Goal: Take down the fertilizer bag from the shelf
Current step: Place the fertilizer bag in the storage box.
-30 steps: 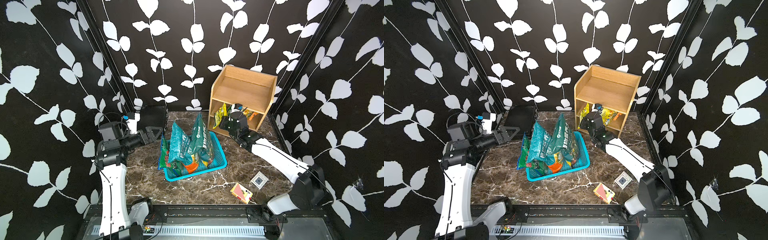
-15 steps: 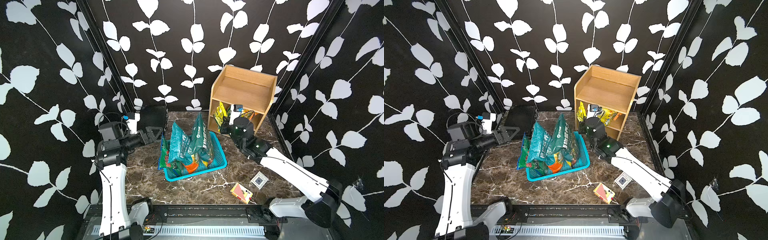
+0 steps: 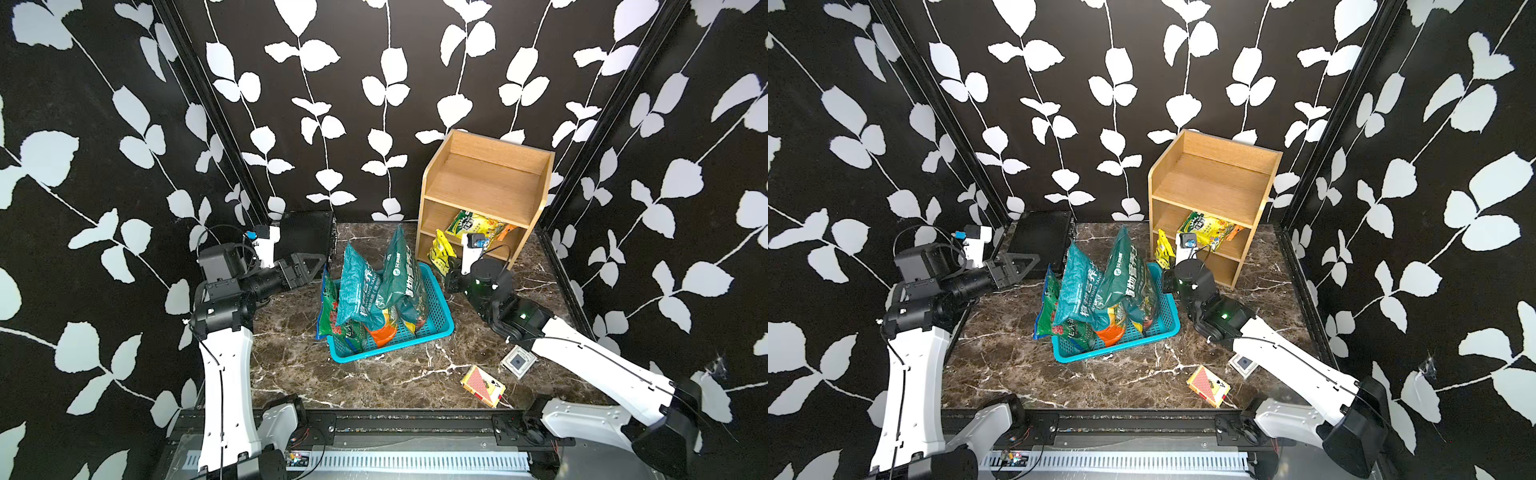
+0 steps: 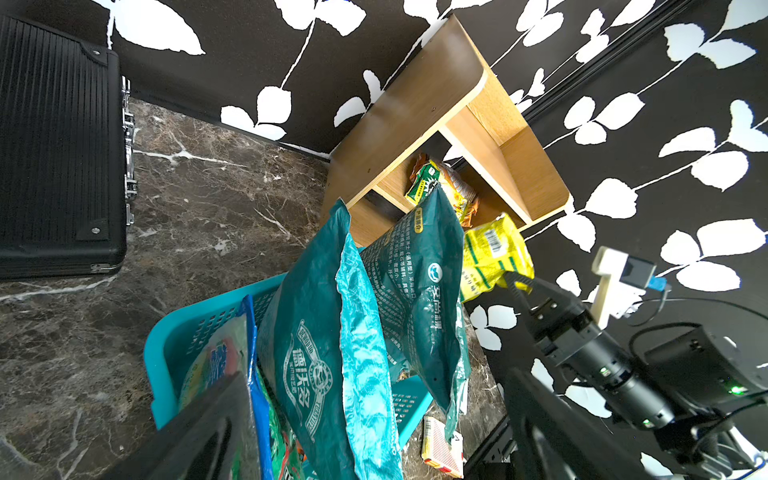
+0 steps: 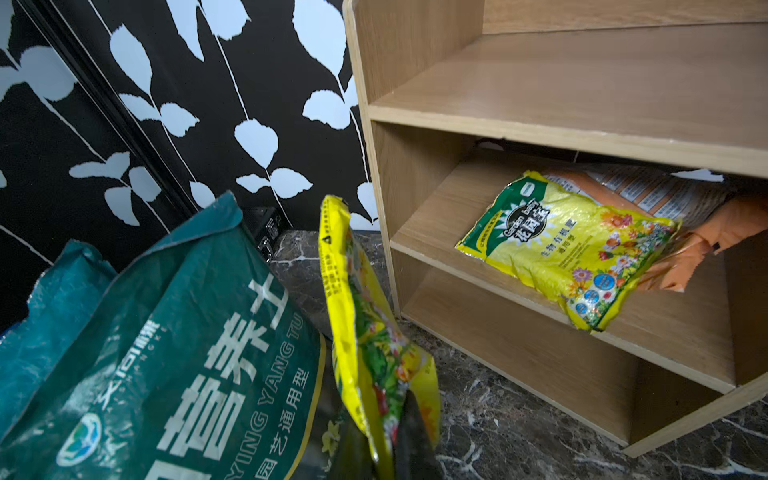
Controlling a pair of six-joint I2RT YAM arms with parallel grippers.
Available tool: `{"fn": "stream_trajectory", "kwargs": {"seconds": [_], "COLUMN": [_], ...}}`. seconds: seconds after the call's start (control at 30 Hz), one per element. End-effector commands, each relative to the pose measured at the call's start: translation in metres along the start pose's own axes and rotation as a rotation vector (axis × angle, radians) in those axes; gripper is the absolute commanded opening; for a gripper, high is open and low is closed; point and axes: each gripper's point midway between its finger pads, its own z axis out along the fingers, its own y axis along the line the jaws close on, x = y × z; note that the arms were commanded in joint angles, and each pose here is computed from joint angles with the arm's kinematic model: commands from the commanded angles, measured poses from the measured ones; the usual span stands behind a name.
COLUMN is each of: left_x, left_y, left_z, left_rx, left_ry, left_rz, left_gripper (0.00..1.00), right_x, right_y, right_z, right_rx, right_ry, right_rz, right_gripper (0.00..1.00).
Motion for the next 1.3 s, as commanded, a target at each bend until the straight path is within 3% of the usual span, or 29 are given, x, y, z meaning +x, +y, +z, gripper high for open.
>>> {"fn": "stream_trajectory", "kwargs": {"seconds": [0.0,0.93,1.27], "left_x": [-0.001,-0.001,-0.001], "left_y": [-0.005,-0.004,-0.005], "left_z": [-0.002,-0.002,-0.002], "left_rx": [0.018,0.016,0.018], "left_ry": [-0.011,-0.007,-0.007], "left_rz": [0.022,0.020,0.021], "left_gripper": [0.99,0.99,0.99], "right_x": [-0.011,0.099,0.130], "right_y": [0.005,0.041,0.040], "right_z": [-0.005,0.077,0.090], "right_rx": [-0.020,0.013,0.030], "right_ry": [-0.078,0.132,0.191], "right_rz": [0.063,0.052,0.073], "right_gripper": [0.00,0.00,0.00]}}
